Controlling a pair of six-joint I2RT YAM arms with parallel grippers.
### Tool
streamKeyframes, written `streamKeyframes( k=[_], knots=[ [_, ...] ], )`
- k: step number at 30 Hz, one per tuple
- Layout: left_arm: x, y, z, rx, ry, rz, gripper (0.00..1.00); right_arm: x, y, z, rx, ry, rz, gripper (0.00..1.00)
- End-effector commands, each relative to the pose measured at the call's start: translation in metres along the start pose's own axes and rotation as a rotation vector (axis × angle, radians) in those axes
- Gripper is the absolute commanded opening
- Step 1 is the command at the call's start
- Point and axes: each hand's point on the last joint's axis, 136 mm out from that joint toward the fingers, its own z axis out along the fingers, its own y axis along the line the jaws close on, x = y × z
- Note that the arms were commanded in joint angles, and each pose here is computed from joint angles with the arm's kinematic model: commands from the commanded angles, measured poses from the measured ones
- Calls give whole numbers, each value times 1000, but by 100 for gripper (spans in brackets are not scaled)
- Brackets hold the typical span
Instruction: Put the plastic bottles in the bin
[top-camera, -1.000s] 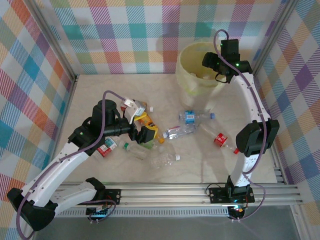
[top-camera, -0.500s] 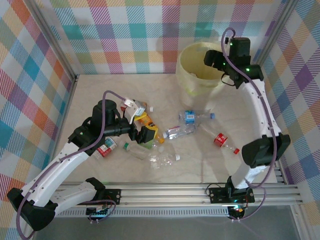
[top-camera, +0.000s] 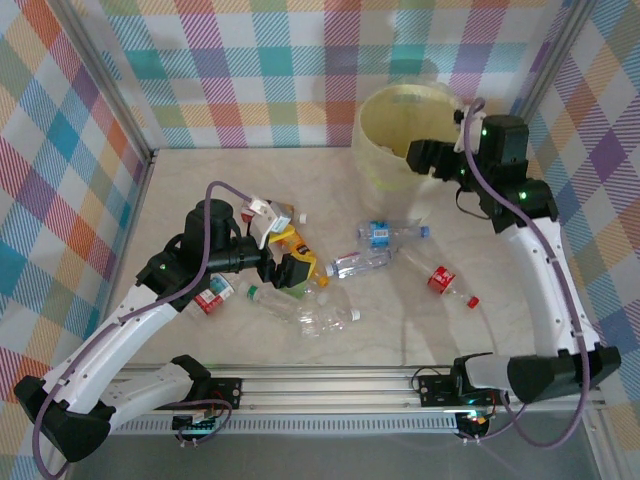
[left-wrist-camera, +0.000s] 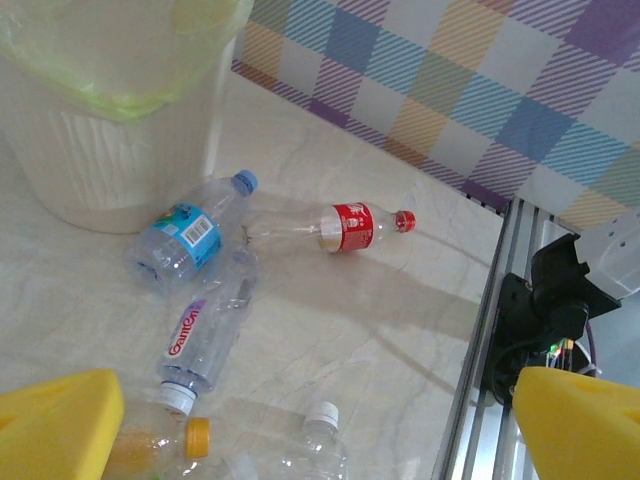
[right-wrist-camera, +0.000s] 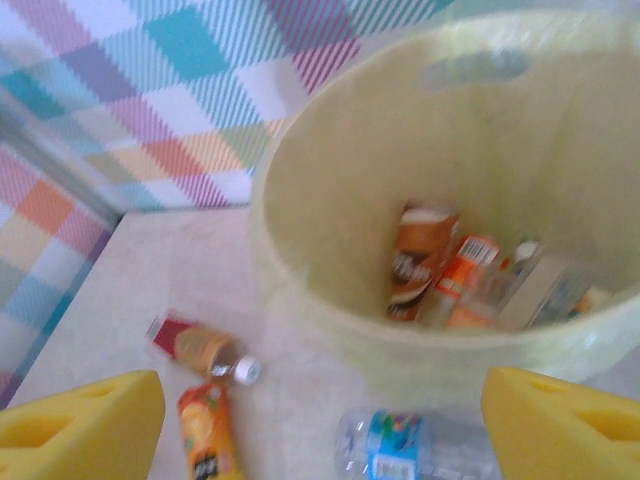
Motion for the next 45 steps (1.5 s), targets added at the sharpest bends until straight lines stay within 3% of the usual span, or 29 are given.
streamKeyframes(
  k=[1,9,23,33,45],
  knots=[
    [-6,-15,-5,56,-13,43,100,49,24,-9,-97,119,-27,82],
    [-4,-21,-4,94,3,50,100,162,62,-8,-233,334,-120,82],
    [-4,-16,-5,67,2,53,100,315,92,8,-302,636,-266,100],
    [10,-22,-10,91,83,100,100,362,99,22,-314,685,-273,100],
    [34,-25,-42,10,184,63,100,398,97,34,-215,760,-490,100]
  ],
)
